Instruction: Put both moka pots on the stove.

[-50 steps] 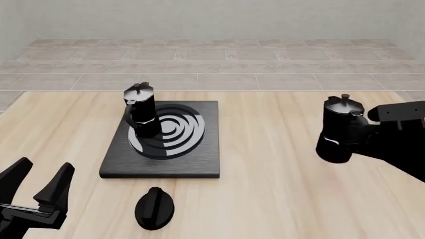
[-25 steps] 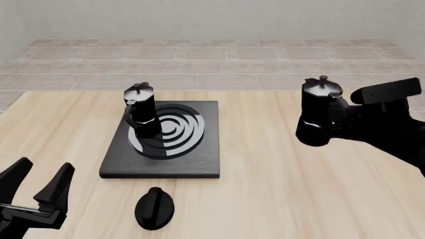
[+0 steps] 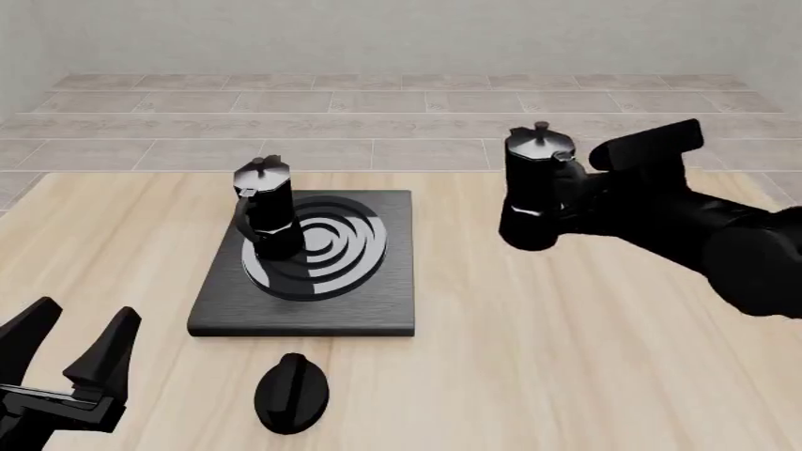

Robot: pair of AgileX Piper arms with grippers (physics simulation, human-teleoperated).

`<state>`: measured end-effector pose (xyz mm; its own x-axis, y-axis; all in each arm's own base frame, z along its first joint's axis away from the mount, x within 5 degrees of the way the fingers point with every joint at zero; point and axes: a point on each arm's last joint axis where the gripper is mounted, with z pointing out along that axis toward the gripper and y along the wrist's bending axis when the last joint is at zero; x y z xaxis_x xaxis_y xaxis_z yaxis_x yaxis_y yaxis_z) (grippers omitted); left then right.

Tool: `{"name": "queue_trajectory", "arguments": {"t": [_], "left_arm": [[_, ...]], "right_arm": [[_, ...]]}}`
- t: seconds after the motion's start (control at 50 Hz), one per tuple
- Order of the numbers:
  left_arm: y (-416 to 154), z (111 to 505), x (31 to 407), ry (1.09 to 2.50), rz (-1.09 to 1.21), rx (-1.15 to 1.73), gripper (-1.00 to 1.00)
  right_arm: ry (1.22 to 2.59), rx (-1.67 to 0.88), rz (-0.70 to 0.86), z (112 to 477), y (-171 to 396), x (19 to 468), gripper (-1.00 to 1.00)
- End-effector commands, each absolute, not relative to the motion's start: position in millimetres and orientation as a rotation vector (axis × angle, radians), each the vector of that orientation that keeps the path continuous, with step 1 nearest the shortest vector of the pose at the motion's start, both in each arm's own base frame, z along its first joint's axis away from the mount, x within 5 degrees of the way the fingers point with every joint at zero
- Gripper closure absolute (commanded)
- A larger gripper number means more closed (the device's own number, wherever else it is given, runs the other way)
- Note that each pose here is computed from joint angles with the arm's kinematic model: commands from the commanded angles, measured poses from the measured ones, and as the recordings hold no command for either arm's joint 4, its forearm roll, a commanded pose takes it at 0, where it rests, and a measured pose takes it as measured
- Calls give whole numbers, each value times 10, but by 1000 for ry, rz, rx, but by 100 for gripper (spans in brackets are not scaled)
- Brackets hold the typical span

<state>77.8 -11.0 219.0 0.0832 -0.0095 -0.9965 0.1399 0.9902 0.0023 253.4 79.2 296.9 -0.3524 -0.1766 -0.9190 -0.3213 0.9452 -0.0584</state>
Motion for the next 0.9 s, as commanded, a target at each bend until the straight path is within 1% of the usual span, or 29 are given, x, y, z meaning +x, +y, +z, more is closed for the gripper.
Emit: {"name": "queue_trajectory", "arguments": {"t": [0.02, 0.14, 0.52, 0.64, 0.9], "left_arm": [[-110, 2190, 777, 1484, -112, 106, -100], [-110, 2190, 778, 1484, -112, 106, -100], [-110, 2190, 778, 1484, -112, 106, -100], [-110, 2190, 777, 1484, -112, 106, -100], [-110, 2190, 778, 1484, -112, 106, -100]], "right_arm": [[1861, -388, 220, 3128, 1037, 2694, 100], [1855, -403, 235, 3144, 1123, 2763, 100], [1848, -468, 286, 3025, 1531, 3101, 100], [1820, -487, 309, 3040, 1648, 3122, 100], [1823, -528, 340, 2942, 1904, 3245, 100]]}}
